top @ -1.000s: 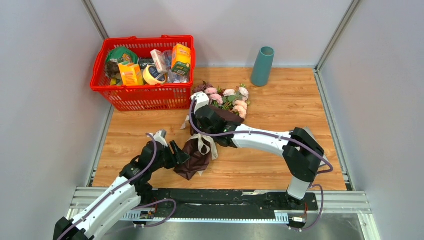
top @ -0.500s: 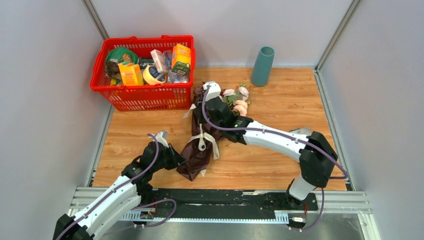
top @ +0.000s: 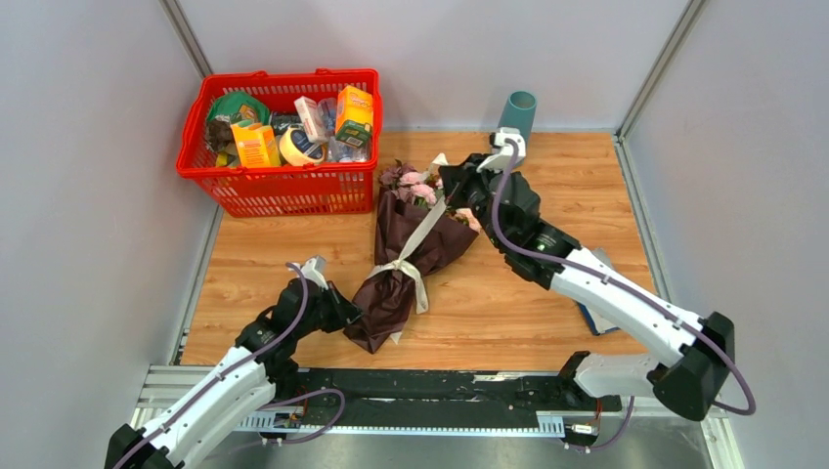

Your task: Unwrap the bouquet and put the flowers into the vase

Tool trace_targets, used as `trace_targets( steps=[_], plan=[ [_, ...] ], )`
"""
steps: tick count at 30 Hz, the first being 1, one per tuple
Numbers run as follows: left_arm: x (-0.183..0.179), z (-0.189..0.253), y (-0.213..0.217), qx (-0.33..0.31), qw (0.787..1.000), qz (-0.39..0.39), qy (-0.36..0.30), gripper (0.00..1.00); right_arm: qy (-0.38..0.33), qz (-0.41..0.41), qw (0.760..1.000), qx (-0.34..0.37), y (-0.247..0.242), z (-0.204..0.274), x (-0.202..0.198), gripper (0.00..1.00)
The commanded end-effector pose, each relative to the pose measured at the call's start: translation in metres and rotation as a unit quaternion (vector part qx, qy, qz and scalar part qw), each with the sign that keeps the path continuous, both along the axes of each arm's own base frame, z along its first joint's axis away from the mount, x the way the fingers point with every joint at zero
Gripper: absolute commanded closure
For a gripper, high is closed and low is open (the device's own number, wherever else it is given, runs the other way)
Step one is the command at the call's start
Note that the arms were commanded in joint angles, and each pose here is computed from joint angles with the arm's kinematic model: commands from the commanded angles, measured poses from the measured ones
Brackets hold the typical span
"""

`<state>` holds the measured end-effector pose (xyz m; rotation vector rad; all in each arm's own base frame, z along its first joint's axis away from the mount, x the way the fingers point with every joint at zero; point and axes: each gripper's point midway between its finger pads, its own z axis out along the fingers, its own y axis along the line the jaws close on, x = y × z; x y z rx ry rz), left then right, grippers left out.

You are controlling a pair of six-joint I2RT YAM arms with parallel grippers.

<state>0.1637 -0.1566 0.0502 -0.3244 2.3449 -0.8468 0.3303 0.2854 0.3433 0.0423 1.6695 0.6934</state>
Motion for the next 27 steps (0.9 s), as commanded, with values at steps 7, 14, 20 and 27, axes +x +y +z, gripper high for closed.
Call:
trace_targets(
  steps=[7,14,20,27],
  plan=[
    [0.003,0.002,0.007,0.005,1.000,0.025,-0.008,1.00,-0.036,-0.086,0.995,0.036,-0.064,0.037,-0.014,1.00],
    [0.002,0.003,0.008,0.000,1.000,0.028,-0.007,1.00,-0.041,-0.110,0.993,0.028,-0.086,0.046,-0.022,1.00],
    [0.002,0.015,0.007,-0.007,0.999,0.028,-0.014,0.96,0.052,-0.007,0.998,0.039,-0.050,-0.035,-0.044,1.00],
    [0.007,0.057,0.003,-0.021,0.998,0.013,-0.059,0.55,0.114,-0.022,0.992,0.054,-0.077,-0.079,-0.074,0.96]
  ],
)
